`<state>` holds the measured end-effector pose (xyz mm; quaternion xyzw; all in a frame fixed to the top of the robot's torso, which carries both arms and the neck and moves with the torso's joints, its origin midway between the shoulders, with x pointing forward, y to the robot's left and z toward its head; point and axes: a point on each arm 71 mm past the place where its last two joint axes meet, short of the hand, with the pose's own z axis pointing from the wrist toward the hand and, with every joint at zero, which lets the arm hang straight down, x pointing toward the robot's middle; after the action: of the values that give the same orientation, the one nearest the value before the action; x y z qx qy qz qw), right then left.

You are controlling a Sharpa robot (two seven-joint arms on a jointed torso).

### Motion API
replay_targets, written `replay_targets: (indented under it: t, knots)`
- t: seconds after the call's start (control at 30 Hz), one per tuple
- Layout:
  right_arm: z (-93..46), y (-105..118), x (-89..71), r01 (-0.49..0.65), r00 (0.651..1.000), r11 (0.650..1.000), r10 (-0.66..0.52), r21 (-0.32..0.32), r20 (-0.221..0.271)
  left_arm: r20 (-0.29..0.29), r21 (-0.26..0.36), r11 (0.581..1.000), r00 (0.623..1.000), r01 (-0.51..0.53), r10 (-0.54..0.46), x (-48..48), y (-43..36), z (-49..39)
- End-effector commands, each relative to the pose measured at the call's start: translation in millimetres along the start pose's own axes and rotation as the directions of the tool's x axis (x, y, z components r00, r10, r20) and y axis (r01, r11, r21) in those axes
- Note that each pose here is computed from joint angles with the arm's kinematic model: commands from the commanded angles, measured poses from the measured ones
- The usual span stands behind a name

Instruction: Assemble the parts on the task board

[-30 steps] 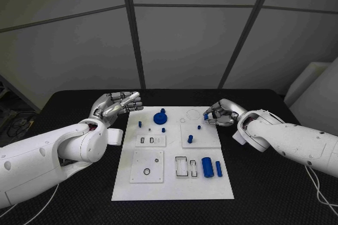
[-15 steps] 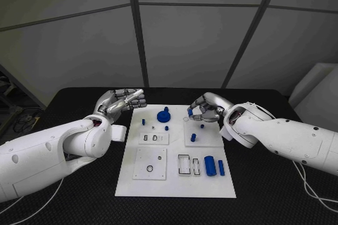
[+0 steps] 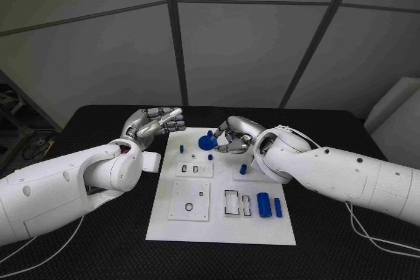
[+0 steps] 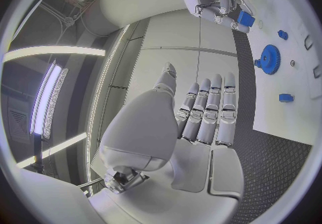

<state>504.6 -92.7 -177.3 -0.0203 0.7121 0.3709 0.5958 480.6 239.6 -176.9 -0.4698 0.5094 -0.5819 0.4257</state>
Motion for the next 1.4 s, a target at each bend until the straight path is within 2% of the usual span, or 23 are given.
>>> replay_targets:
  t: [0.03, 0.23, 0.7, 1.03, 1.4]
  knots:
    - [3.1, 6.9, 7.8, 0.077, 0.997, 0.997, -0.076, 0.003, -0.027, -0.012, 0.008, 1.0, 1.0, -0.004, 0.004, 1.2, -1.7, 0.7]
    - [5.7, 17.9, 20.1, 0.109, 0.993, 0.994, -0.11, -0.02, -0.05, -0.013, 0.009, 1.0, 1.0, -0.003, 0.003, 2.1, -1.6, 1.1]
    - [6.1, 28.3, 46.7, 0.155, 0.981, 0.986, -0.161, -0.056, -0.111, -0.017, 0.008, 1.0, 1.0, -0.001, 0.001, 4.5, -1.1, 2.1]
    - [7.1, 31.9, 57.4, 0.157, 0.977, 0.985, -0.164, -0.066, -0.134, -0.018, 0.008, 1.0, 1.0, 0.0, 0.0, 5.2, -1.0, 2.3]
    - [8.2, 31.5, 61.9, 0.157, 0.975, 0.985, -0.165, -0.066, -0.146, -0.018, 0.007, 1.0, 1.0, 0.0, 0.0, 5.4, -1.0, 2.3]
